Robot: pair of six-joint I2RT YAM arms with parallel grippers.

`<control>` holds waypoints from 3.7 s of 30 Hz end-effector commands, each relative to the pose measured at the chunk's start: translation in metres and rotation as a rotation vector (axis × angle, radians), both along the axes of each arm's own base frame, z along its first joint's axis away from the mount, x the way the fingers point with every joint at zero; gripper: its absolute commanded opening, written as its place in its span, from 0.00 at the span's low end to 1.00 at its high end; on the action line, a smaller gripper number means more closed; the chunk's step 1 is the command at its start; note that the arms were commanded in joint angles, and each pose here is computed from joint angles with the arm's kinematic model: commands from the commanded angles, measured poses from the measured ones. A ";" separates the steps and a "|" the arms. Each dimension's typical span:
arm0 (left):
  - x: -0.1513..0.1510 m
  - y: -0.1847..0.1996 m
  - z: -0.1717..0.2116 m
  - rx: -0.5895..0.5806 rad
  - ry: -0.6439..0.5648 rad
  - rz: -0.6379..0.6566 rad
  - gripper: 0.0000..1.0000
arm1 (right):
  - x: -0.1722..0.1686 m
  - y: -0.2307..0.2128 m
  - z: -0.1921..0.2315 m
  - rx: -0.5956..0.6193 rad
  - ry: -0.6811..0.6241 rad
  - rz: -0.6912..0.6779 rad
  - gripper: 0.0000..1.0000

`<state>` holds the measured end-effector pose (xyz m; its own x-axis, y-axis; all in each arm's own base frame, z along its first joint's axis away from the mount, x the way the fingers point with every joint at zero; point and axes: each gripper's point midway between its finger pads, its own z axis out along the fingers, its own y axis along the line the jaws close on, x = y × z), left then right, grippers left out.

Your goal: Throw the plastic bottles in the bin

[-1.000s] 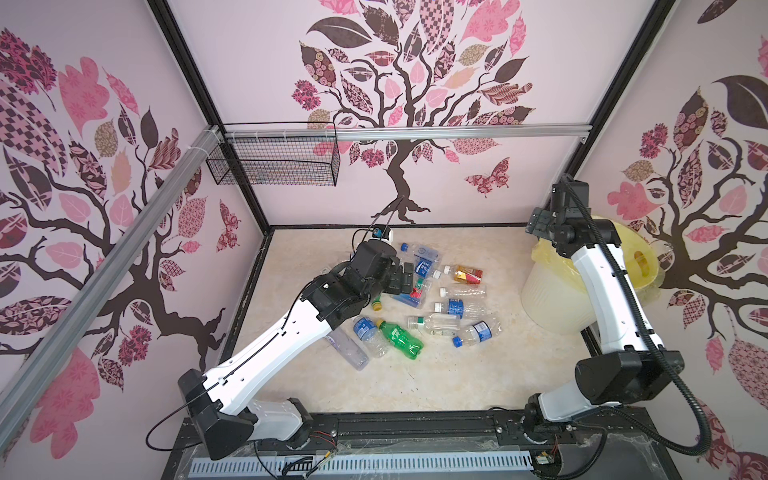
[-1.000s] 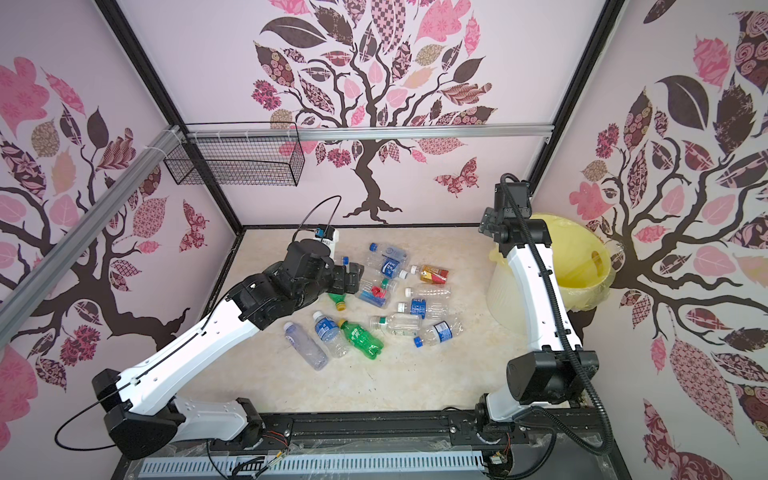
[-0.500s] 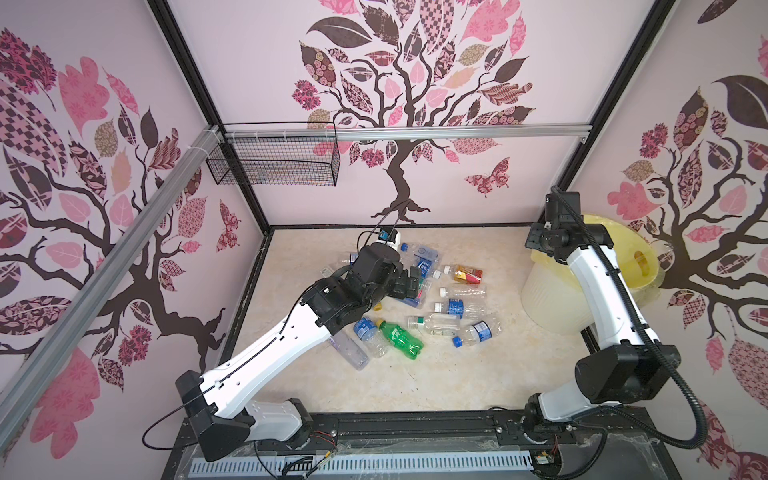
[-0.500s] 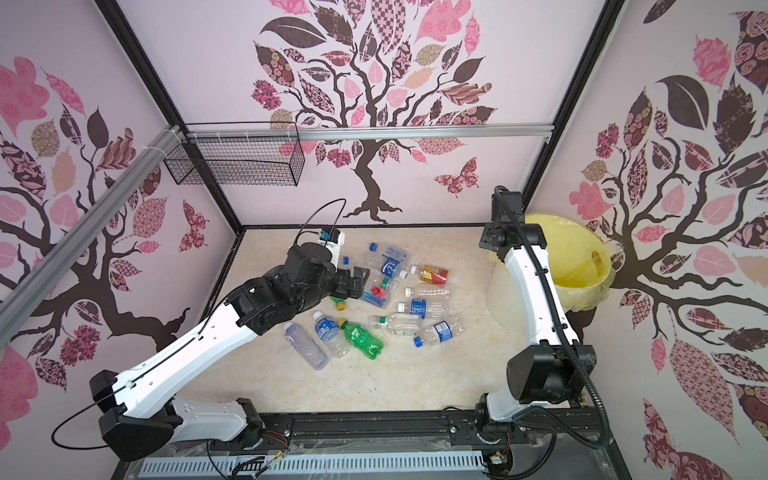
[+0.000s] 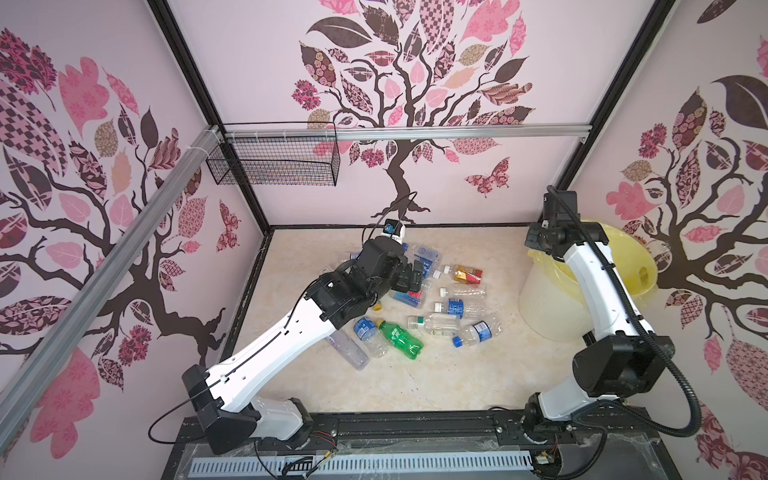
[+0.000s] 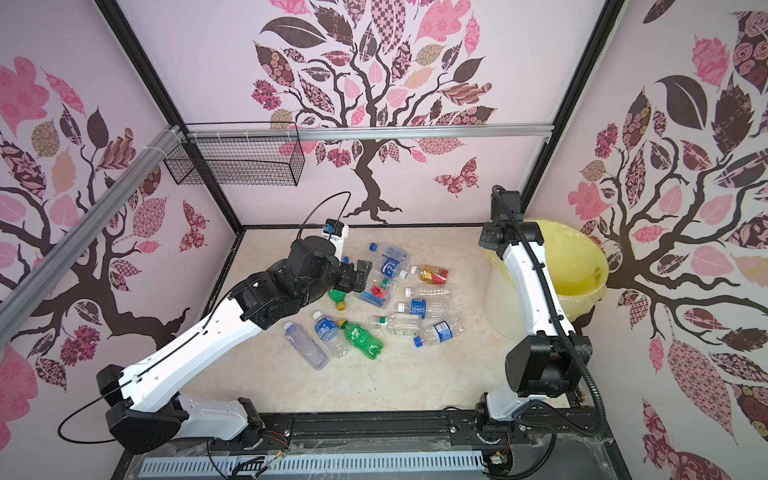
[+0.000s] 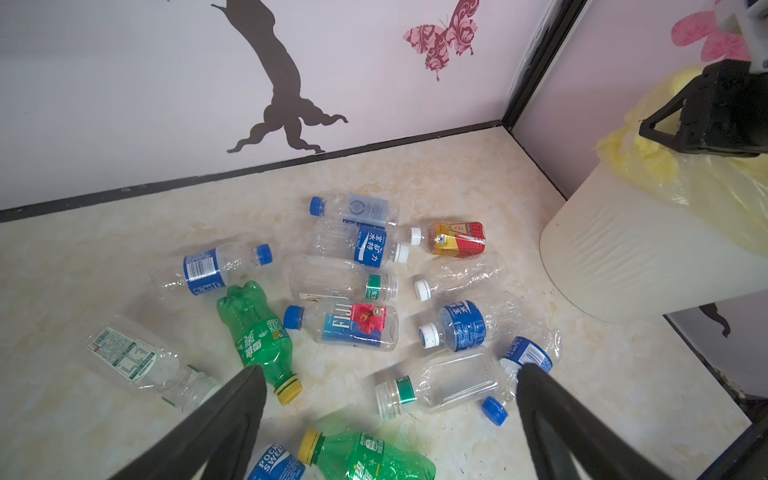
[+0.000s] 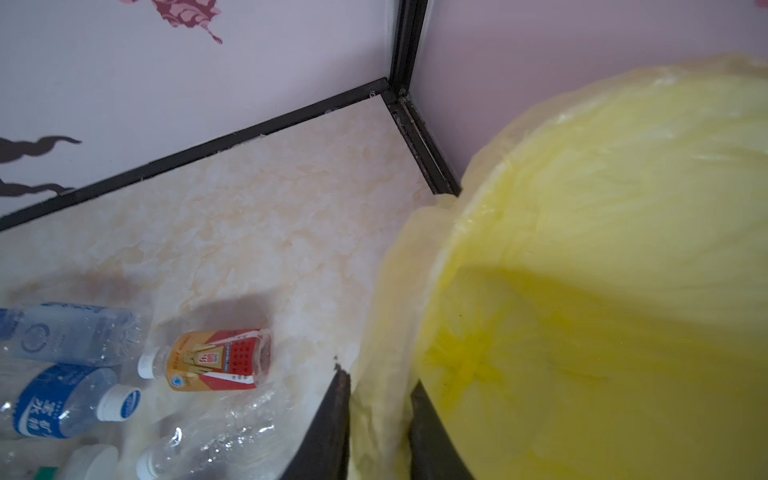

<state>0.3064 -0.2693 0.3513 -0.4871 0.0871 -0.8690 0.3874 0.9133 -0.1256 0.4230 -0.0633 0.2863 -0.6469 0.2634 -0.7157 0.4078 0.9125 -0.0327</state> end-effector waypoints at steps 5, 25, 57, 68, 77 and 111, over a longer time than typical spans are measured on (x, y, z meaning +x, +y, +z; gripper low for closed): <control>0.003 -0.001 0.019 -0.016 -0.038 0.009 0.97 | 0.017 0.011 -0.001 0.061 -0.010 0.040 0.04; 0.034 0.011 0.013 0.080 -0.067 0.116 0.97 | 0.130 0.052 0.035 0.163 -0.188 0.189 0.00; 0.040 0.079 -0.010 0.069 0.046 0.354 0.97 | 0.165 0.150 0.000 0.274 -0.144 0.352 0.45; 0.034 0.091 -0.017 0.058 0.062 0.393 0.97 | 0.153 0.144 0.061 0.269 -0.257 0.316 0.99; 0.035 0.107 -0.033 0.122 0.110 0.474 0.97 | 0.112 0.170 0.111 0.324 -0.320 0.354 1.00; -0.060 0.199 -0.242 -0.125 0.943 0.887 0.97 | -0.151 0.329 -0.066 0.221 -0.020 0.928 1.00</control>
<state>0.2423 -0.0651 0.1207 -0.7569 -0.6316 -0.1680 -0.6222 0.7750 -0.1106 0.2745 0.2553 0.2126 -0.6811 -0.2088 -0.7018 -0.4397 0.8831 0.1640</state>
